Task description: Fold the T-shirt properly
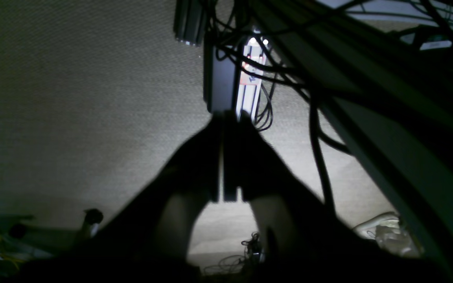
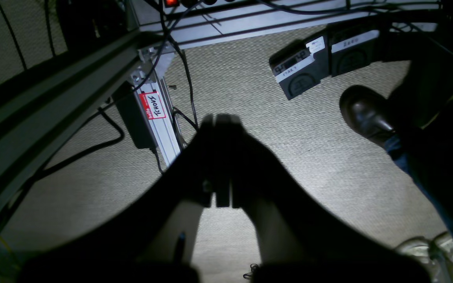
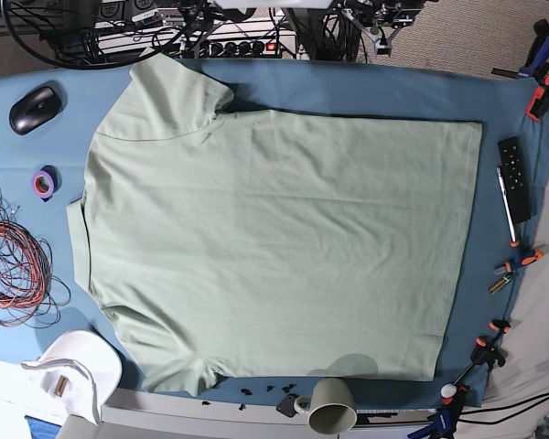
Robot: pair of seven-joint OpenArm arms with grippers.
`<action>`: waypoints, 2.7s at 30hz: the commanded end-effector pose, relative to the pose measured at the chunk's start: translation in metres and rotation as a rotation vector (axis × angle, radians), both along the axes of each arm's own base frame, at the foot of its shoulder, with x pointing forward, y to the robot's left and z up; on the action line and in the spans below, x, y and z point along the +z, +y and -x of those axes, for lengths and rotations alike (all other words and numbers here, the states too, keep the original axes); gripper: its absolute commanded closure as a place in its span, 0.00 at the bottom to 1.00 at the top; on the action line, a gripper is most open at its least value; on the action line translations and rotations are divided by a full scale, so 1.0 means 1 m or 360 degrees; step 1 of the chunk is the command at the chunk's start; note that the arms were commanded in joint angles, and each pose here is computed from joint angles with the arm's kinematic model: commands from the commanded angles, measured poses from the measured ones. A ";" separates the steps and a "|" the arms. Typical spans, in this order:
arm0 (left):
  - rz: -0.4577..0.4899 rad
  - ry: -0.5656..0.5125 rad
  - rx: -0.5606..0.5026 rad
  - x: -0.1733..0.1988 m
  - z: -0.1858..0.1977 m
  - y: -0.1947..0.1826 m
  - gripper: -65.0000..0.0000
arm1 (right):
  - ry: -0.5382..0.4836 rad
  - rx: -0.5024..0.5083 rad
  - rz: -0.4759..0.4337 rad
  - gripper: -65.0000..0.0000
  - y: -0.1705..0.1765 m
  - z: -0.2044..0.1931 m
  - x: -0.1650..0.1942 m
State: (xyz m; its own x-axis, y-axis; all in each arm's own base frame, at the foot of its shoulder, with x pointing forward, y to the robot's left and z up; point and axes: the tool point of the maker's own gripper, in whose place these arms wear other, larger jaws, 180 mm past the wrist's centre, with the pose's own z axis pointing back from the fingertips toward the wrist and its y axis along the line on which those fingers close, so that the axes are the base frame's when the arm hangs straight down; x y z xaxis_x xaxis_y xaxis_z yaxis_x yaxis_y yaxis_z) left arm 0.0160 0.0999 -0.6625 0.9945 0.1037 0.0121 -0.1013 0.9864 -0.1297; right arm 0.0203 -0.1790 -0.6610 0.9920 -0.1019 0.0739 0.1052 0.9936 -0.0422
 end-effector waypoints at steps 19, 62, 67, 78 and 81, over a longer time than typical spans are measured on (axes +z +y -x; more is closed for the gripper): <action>0.0000 -0.0016 -0.0009 0.000 -0.003 0.003 1.00 | -0.0021 -0.0003 0.0012 1.00 -0.003 -0.003 0.001; 0.0094 -0.0608 -0.0418 0.232 0.048 0.047 1.00 | -0.0850 0.0636 0.0507 1.00 -0.119 -0.039 0.251; 0.0271 -0.0791 -0.0547 0.302 0.023 0.025 1.00 | -0.1013 0.0525 0.0573 1.00 -0.123 -0.064 0.321; 0.0529 -0.1042 -0.0712 0.350 -0.013 -0.010 1.00 | -0.1580 -0.0360 -0.0033 1.00 -0.145 -0.100 0.401; 0.0518 -0.1062 -0.0724 0.350 -0.018 -0.010 1.00 | -0.1678 -0.0558 -0.0180 1.00 -0.164 -0.102 0.387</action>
State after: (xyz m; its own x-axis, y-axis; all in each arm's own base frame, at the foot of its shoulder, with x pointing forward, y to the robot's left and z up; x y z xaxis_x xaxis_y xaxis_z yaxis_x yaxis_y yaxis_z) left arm 0.0338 0.0930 -0.3181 0.7430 -0.2121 0.6348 0.4867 0.8222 -0.2950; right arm 0.1204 -0.3424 -0.2828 0.3626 -0.4447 0.8190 0.3242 0.8841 0.3365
